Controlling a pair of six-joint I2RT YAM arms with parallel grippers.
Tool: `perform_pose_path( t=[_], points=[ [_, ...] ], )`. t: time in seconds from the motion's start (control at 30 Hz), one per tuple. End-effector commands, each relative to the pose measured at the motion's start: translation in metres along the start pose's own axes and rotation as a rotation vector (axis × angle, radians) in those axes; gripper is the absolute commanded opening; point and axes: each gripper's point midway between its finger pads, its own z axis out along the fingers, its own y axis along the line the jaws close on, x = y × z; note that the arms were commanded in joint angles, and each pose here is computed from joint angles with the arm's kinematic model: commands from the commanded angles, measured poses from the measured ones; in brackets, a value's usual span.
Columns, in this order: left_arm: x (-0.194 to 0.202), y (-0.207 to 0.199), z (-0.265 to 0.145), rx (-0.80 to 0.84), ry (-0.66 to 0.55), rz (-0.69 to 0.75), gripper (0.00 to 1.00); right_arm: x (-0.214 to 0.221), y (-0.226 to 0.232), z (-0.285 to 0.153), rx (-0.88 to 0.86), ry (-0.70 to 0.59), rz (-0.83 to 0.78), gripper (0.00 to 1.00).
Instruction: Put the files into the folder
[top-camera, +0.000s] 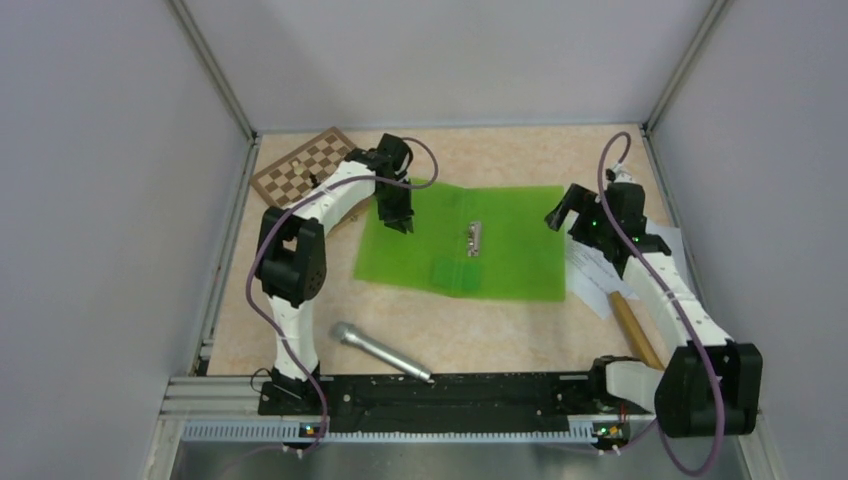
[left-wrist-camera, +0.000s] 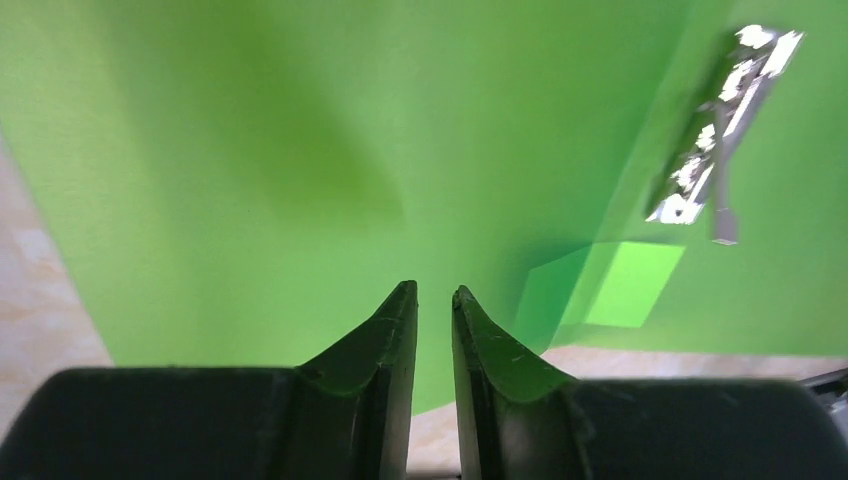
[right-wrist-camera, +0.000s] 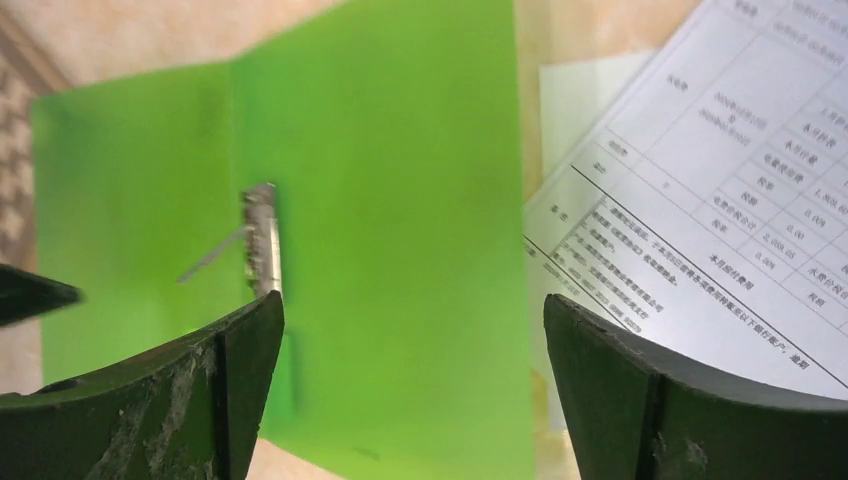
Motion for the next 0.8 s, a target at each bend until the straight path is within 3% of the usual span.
perform_pose_path(
  t=[0.0,0.2,0.33,0.5,0.77],
  points=[
    [0.012,0.001,-0.005,0.02,-0.007,-0.011,0.24,-0.04,0.053,-0.038,-0.16,-0.157,0.011,0.99],
    [0.019,0.001,-0.003,0.043,-0.01,-0.028,0.23,0.013,0.165,-0.041,-0.515,-0.039,0.109,0.99],
    [0.022,-0.002,-0.015,0.053,-0.009,-0.049,0.22,0.061,0.205,-0.024,-0.683,0.098,0.248,0.99],
    [0.02,-0.01,-0.042,0.09,-0.052,-0.055,0.22,0.104,0.231,0.003,-0.708,0.223,0.258,0.99],
    [0.016,0.005,-0.072,0.088,-0.105,-0.099,0.22,0.106,0.236,0.045,-0.667,0.216,0.252,0.99]
  ],
)
